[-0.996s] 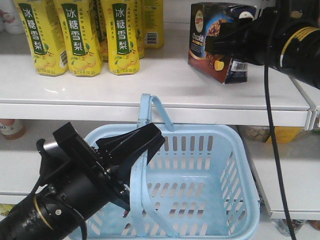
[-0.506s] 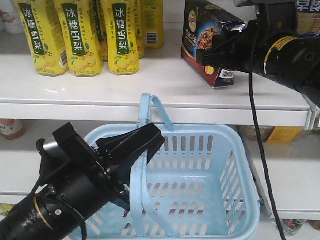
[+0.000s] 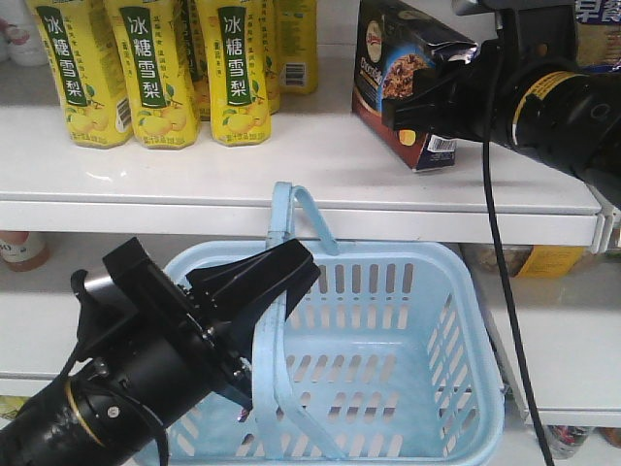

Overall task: Left arm holds basket, right arm returns cookies
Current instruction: 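Lower the box onto the shelf beside the pear drinks and release, then withdraw the open right gripper from the shelf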

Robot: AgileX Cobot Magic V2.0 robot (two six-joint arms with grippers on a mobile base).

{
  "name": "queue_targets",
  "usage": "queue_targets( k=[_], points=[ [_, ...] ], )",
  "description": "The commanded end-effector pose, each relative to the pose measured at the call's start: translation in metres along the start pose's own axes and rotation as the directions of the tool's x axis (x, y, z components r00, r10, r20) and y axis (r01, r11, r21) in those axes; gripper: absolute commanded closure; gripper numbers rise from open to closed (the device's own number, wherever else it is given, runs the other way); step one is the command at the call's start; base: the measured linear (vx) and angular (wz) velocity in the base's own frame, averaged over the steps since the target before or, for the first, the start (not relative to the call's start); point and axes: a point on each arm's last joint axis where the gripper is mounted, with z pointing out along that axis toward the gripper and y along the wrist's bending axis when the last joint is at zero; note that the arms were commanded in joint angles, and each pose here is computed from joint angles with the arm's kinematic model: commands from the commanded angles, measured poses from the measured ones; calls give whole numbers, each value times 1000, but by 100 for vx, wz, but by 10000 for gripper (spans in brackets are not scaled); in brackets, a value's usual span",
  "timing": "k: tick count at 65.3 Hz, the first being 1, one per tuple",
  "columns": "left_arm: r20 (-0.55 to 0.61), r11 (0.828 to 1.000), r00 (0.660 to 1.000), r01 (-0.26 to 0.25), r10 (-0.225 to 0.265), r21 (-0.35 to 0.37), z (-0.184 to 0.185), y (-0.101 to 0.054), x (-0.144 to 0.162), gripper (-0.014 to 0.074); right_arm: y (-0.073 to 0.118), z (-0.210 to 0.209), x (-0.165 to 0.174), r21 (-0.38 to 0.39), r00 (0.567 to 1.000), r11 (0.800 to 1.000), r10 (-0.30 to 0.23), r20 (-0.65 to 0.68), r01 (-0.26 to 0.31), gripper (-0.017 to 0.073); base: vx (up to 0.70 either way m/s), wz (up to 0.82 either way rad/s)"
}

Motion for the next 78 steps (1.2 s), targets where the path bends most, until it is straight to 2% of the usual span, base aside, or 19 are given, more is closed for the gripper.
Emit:
queue_targets(
  k=[1,22,29,47,69,78],
  points=[
    [-14,982,1000,2,1,187,3,-27,3,594,-2,-14,-18,-8,997,1000,-6,75,6,475,0,0],
    [-14,982,1000,2,1,187,3,-27,3,594,-4,-33,-30,-15,991,1000,5,131,-3,172,0,0],
    [-14,982,1000,2,1,187,3,-27,3,594,-4,-35,-31,-20,991,1000,19,135,-17,118,0,0],
    [-14,982,1000,2,1,187,3,-27,3,594,-4,-53,-40,-49,981,996,85,176,-78,103,0,0],
    [-14,982,1000,2,1,187,3,-27,3,594,-13,-113,-64,-64,942,993,113,317,-97,106,0,0],
    [-14,982,1000,2,1,187,3,-27,3,594,-19,-142,-69,-42,927,993,119,356,-111,149,0,0]
  ],
)
